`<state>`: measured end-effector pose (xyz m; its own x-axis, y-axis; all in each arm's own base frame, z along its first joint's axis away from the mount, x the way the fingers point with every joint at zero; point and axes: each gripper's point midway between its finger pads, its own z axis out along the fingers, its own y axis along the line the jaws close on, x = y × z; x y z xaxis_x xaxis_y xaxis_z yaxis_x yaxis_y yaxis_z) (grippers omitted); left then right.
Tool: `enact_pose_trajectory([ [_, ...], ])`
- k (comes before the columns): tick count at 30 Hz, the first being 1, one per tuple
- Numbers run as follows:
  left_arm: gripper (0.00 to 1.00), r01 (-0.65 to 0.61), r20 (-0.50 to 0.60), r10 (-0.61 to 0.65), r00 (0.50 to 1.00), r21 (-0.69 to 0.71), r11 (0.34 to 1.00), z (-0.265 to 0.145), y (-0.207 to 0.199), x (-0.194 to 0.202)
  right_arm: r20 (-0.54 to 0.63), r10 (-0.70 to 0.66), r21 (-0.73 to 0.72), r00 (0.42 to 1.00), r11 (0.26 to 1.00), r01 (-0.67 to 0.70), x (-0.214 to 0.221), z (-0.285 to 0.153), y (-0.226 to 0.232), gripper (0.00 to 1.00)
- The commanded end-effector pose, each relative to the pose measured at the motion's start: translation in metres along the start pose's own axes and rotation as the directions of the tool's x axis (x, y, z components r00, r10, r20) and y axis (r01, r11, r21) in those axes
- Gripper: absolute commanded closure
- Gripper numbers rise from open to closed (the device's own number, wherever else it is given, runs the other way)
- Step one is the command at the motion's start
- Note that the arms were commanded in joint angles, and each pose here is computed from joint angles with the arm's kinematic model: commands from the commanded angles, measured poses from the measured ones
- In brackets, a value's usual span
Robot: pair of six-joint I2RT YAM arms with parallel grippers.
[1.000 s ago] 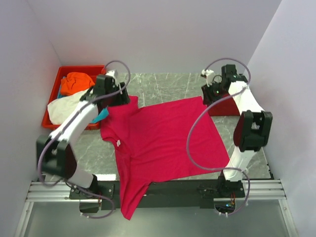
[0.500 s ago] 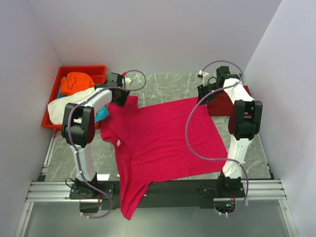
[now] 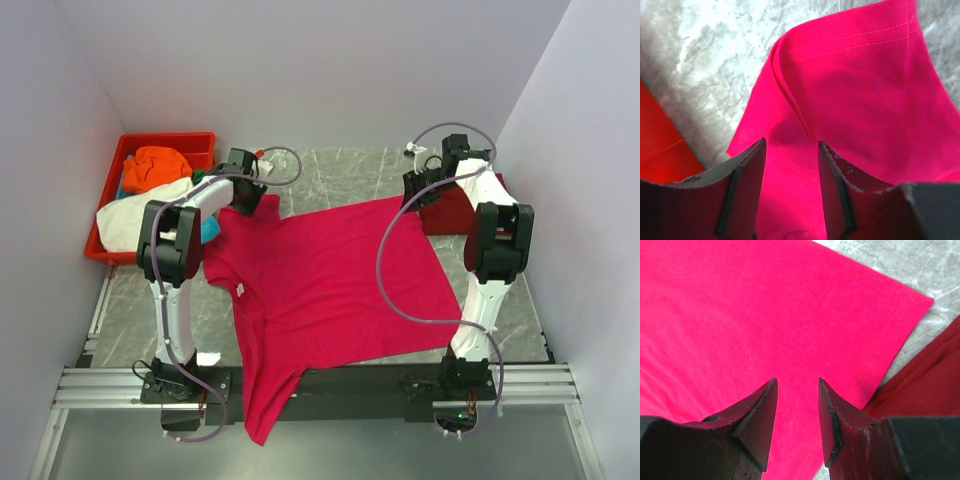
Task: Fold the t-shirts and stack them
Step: Flatten the tshirt out
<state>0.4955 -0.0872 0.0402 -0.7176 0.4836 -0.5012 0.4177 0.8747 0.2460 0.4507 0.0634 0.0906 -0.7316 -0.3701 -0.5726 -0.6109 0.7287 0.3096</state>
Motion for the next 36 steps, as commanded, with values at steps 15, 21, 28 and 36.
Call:
enact_pose_trajectory([
  [15, 0.81, -0.005, 0.023, 0.005, 1.000, 0.008, 1.000, 0.013, 0.002, -0.021, 0.023, -0.015, 0.028, 1.000, 1.000, 0.014, -0.013, -0.007, -0.009, 0.55],
  [21, 0.99, 0.007, 0.072, -0.006, 0.997, -0.014, 1.000, -0.006, 0.008, -0.032, 0.054, 0.000, 0.155, 0.999, 0.988, -0.008, -0.033, -0.008, -0.038, 0.55],
  [28, 0.99, 0.044, 0.158, -0.041, 0.987, -0.016, 0.999, -0.042, 0.011, -0.042, 0.021, 0.011, 0.252, 1.000, 0.967, -0.016, -0.053, 0.015, -0.062, 0.55],
  [36, 1.00, 0.052, 0.191, -0.048, 0.980, -0.013, 0.999, -0.058, 0.011, -0.042, -0.024, 0.000, 0.392, 1.000, 0.920, 0.009, -0.060, 0.039, -0.088, 0.57],
])
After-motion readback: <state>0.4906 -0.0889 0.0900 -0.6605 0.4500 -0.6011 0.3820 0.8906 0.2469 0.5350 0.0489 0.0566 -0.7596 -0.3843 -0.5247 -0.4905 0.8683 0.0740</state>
